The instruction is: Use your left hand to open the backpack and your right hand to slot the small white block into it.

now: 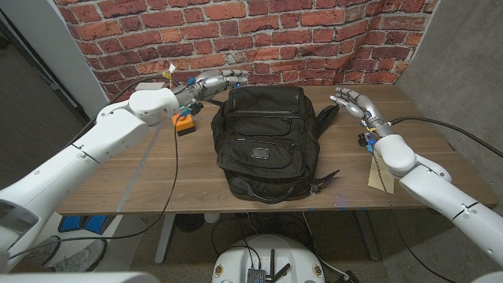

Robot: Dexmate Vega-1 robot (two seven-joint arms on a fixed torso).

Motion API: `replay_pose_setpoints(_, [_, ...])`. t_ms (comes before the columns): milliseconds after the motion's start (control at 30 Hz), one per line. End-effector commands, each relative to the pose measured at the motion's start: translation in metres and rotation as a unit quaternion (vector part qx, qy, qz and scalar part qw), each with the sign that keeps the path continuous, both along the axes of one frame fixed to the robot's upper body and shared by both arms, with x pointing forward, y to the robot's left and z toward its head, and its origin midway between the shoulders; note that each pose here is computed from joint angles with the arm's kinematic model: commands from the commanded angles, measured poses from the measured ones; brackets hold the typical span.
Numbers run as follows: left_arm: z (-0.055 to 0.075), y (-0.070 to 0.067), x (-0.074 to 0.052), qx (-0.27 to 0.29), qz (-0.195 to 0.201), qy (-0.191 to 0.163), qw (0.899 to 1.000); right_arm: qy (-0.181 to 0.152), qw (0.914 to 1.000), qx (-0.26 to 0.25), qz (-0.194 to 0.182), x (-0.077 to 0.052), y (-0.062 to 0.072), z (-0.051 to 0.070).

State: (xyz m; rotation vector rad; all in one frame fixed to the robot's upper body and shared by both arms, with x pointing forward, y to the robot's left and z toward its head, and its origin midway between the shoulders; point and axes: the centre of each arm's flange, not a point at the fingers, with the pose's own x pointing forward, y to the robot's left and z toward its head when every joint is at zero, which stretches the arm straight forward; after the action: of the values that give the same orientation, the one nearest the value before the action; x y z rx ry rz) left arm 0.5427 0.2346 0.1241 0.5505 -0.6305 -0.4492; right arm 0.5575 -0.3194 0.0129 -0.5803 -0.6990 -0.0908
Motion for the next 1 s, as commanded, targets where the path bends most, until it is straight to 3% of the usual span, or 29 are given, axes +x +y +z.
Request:
replay_pose_setpoints(33, [-0.015,-0.001,0.003,-0.07,0.037,-0.058,0.995,0.002,0.9988,0.042,0.026,0.007,-0.001,-0.006])
replay_pose_setpoints(467, [-0.024,0.013,0.008,-0.12,0.065,-0.104,0.985,0.024,0.9963,0.062,0.054,0.001,0.008,-0.003])
replay_pose_setpoints(800, [-0.051,0.03,0.022,-0.176,0.074,-0.1,0.976,0.016,0.993,0.102,0.059,0.001,0.016,-0.005])
replay_pose_setpoints(1000, [-0.057,0.044,0.026,-0.196,0.093,-0.116,0.969,0.014,0.9923,0.107,0.062,0.006,0.02,-0.005])
